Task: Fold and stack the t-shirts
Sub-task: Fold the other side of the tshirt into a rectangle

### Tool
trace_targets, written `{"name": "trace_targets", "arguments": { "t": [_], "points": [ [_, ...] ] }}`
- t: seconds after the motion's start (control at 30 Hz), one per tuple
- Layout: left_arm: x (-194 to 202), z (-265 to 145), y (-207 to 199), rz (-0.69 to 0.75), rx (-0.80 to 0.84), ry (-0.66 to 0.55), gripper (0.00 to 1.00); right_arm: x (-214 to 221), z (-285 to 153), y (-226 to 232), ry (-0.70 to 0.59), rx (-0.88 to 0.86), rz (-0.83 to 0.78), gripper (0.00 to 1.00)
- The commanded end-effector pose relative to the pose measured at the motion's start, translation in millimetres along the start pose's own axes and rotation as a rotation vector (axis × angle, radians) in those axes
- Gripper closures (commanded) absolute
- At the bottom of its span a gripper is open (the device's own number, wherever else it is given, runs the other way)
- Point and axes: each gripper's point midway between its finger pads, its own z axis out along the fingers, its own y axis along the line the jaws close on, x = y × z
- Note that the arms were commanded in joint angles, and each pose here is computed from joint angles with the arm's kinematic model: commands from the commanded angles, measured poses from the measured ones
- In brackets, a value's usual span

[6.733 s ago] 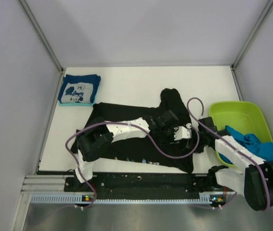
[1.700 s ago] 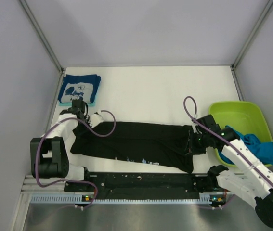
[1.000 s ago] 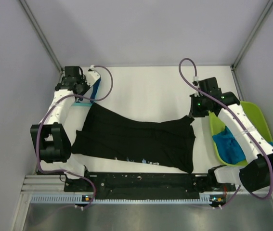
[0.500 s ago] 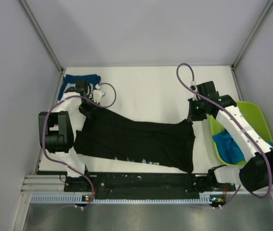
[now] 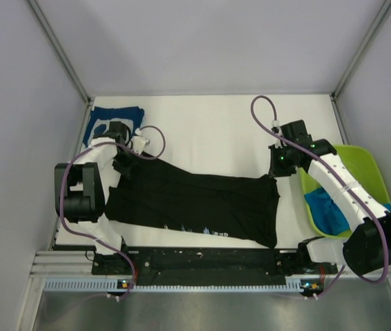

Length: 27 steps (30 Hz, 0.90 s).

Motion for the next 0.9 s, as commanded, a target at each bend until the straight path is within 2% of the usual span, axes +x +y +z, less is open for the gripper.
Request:
{"name": "trace_targets", "arguments": {
  "t": [0.0, 0.03, 0.1, 0.27, 0.5, 0.67, 0.7, 0.73, 0.8, 0.83, 0.87],
  "points": [
    [0, 5, 13, -0.009, -0.075, 0.009, 0.8, -10, -6, 1, -0.063, -0.007, -0.026, 1.0],
    [1, 6, 14, -0.007, -0.082, 0.013, 0.84, -9, -6, 1, -0.062, -0.005, -0.024, 1.0],
    [0, 4, 17, -0.008, -0.1, 0.006, 1.0, -9, -6, -1, -0.065, 0.001, -0.03, 1.0],
    [-5, -1, 36, -0.002, -0.192, -0.023, 1.0, -6, -5, -5, -0.065, 0.018, -0.036, 1.0],
    [-3, -5, 76, -0.025, -0.353, 0.006, 1.0, -4, -3, -6, -0.058, 0.019, -0.039, 1.0],
    [5, 4, 73, -0.002, -0.329, 0.047, 1.0, -4, -2, -5, -0.055, 0.017, -0.045, 1.0],
    [6, 6, 71, 0.008, -0.319, 0.053, 0.98, -4, -2, -5, -0.053, 0.017, -0.047, 1.0],
    [6, 6, 70, 0.017, -0.316, 0.056, 0.85, -4, -3, -5, -0.056, 0.016, -0.046, 1.0],
    [-2, -1, 75, 0.034, -0.329, 0.044, 0.67, -4, -3, -5, -0.055, 0.013, -0.049, 1.0],
    [-19, -16, 81, 0.066, -0.335, 0.0, 0.6, -4, -3, -5, -0.053, 0.011, -0.047, 1.0],
    [-30, -26, 82, 0.088, -0.336, -0.035, 0.58, -4, -2, -4, -0.053, 0.011, -0.049, 1.0]
  ]
}}
